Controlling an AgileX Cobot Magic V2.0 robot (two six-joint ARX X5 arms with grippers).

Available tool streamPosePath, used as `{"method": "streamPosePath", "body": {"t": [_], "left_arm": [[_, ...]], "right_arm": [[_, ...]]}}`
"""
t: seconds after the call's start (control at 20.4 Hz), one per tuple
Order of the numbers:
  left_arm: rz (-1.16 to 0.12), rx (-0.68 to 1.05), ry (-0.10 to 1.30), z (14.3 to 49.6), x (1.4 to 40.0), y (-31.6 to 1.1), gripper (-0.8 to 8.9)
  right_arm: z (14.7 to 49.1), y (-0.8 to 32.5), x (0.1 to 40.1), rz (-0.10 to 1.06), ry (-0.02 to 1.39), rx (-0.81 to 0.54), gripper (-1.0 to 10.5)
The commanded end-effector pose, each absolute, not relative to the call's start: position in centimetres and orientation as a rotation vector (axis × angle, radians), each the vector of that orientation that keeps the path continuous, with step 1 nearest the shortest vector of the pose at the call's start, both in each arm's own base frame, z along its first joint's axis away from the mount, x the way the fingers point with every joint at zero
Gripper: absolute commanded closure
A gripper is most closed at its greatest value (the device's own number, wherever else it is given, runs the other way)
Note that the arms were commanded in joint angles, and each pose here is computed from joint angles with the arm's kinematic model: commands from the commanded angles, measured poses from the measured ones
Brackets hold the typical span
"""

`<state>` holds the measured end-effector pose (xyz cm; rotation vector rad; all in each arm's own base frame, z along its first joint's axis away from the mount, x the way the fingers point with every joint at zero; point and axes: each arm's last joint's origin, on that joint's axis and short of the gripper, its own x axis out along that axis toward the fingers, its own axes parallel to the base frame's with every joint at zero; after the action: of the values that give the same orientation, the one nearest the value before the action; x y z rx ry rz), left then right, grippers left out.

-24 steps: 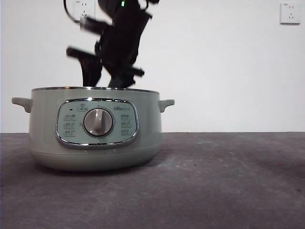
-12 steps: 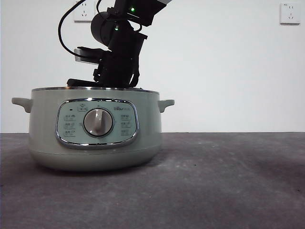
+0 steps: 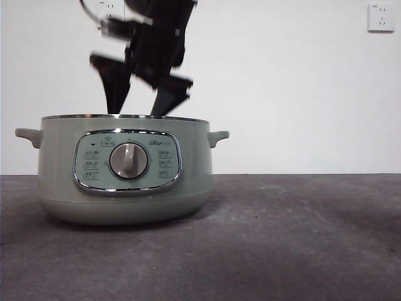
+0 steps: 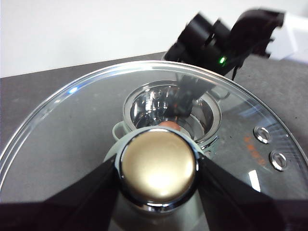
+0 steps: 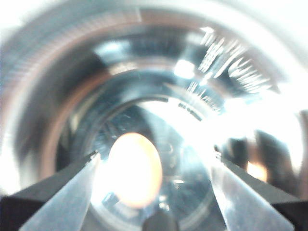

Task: Pick up the egg,open the lid,put the egg in the pot,close the lid

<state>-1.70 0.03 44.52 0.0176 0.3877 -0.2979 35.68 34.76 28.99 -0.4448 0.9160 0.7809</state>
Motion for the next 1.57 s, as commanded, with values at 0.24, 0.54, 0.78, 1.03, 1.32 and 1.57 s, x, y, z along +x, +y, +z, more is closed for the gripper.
{"method": "streamPosePath", "body": {"t": [0.24, 0.54, 0.78, 1.03, 1.32, 1.57], "left_arm": [[-0.301, 0.028, 0.351, 44.8, -2.1, 0.1, 8.22], [-0.306, 0.038, 0.344, 44.8, -2.1, 0.1, 8.22], [-0.308, 0.038, 0.326, 45.1, -1.8, 0.0, 8.22], [-0.405, 0.027, 0.324, 45.8, 0.4, -0.7, 8.22], [-0.421, 0.055, 0.353, 46.6, 5.7, -1.8, 8.22], [-0.485, 0.059, 0.390, 46.6, 11.5, -3.2, 8.22]], "right_arm": [[38.8, 30.7, 31.5, 0.791, 0.844, -0.418, 5.7], [46.4, 25.6, 26.2, 0.815, 0.708, -0.383, 5.7], [48.5, 20.8, 21.3, 0.817, 0.704, -0.385, 5.7], [46.2, 15.2, 15.5, 0.810, 0.714, -0.369, 5.7], [40.3, 9.1, 9.1, 0.765, 0.691, -0.219, 5.7], [35.2, 5.8, 6.0, 0.680, 0.731, -0.129, 5.7]]}}
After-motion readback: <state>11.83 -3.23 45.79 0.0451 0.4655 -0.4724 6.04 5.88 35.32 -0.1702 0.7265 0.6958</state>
